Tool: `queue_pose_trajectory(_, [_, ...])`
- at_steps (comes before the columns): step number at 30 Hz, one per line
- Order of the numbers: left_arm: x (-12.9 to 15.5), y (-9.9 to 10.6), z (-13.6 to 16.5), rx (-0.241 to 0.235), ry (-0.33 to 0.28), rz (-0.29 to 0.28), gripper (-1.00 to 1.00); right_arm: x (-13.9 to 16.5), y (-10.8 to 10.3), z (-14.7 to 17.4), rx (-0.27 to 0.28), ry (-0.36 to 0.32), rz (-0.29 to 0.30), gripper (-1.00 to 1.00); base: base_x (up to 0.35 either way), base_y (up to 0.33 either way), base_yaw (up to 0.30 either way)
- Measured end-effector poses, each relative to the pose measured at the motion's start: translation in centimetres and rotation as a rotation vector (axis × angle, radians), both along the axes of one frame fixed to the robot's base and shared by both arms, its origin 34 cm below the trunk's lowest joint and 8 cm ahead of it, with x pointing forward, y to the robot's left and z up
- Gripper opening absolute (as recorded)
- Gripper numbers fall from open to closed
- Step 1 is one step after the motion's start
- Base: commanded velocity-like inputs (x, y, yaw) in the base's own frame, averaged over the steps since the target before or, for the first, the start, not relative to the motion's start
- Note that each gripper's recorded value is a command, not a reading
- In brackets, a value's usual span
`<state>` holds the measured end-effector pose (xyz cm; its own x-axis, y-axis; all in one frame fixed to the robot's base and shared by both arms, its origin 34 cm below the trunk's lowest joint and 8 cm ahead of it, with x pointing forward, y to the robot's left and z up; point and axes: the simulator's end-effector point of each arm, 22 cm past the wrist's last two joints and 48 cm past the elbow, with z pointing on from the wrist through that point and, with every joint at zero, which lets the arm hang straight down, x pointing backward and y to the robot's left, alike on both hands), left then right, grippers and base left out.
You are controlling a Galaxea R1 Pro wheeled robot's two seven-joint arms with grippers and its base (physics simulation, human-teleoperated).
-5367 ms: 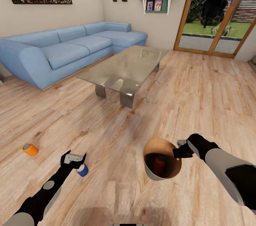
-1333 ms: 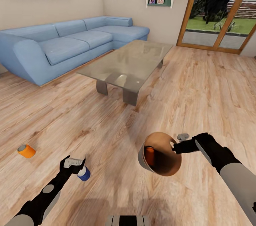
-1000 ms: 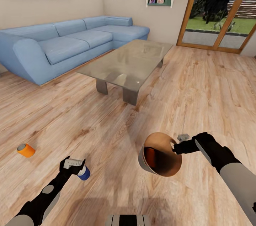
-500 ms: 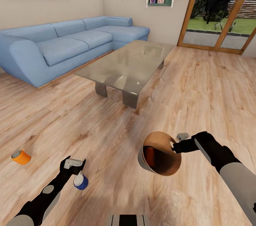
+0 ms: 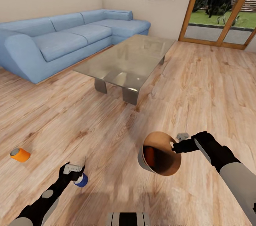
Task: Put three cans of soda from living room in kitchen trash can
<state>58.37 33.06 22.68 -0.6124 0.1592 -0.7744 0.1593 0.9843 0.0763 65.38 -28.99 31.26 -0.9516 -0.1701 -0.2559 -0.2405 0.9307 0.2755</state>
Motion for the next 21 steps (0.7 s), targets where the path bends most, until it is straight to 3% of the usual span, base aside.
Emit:
queue_pose_trajectory(10, [-3.3, 0.4, -3.7, 0.006, 0.098, 0.006, 1.00, -0.8, 0.1, -2.4, -0.001, 0.039, 0.002, -1.00, 0.000, 0.000, 0.000])
queue_pose_trajectory(21, [-3.4, 0.5, -3.9, 0.005, 0.100, 0.011, 1.00, -0.9, 0.2, -2.6, 0.000, 0.041, 0.005, -1.00, 0.000, 0.000, 0.000])
